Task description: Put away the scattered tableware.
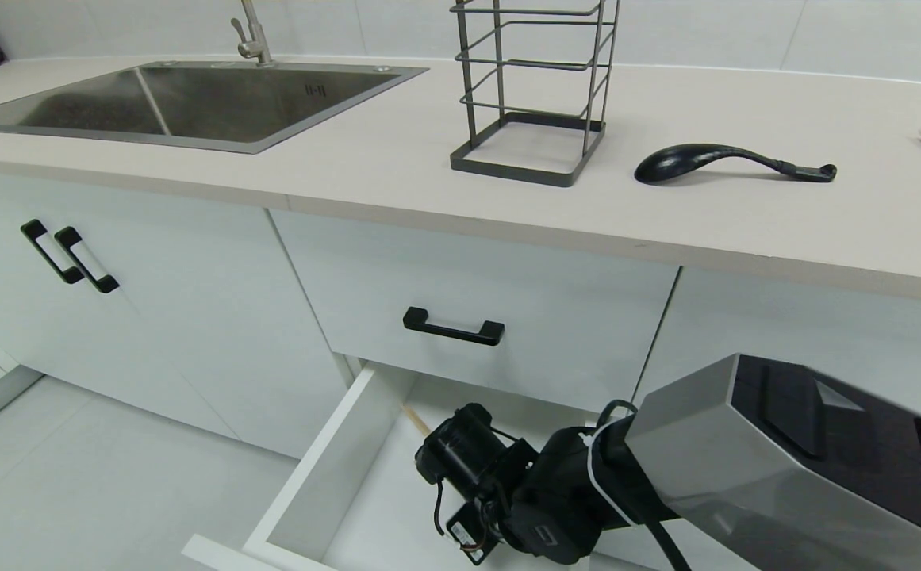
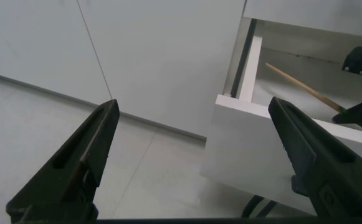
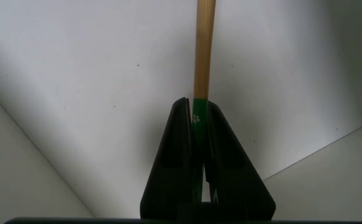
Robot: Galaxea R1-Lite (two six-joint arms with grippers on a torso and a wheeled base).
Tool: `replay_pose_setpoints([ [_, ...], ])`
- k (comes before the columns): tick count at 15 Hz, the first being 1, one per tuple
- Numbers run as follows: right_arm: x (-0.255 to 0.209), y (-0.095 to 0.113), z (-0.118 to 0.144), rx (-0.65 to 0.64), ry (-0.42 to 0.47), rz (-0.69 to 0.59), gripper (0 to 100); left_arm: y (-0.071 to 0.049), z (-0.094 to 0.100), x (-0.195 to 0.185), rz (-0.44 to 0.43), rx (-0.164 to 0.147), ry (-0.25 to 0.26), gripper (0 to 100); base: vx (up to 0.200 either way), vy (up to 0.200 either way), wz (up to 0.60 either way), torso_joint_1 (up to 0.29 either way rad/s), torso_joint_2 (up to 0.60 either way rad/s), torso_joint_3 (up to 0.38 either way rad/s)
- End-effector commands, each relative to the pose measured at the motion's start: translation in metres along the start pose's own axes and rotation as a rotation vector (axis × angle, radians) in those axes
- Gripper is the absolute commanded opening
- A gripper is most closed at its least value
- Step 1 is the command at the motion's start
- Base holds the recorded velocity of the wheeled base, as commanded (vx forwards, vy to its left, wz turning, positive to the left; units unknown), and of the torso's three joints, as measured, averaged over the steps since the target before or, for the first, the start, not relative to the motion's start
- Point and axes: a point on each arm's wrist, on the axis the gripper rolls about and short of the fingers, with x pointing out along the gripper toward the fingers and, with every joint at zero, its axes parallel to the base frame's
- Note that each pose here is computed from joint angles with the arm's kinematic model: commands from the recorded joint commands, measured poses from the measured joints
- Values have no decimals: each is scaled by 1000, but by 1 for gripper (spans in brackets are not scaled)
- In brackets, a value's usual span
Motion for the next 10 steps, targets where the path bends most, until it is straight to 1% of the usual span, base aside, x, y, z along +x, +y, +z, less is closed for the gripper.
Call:
replay_pose_setpoints([
  [1,9,2,-3,-3,14,-2,0,0,0,0,0,-1,-1,100,0,0,0,0,0,0],
  [10,28,6,0,1,14,-4,0,0,0,0,1,-1,-1,100,0,0,0,0,0,0],
])
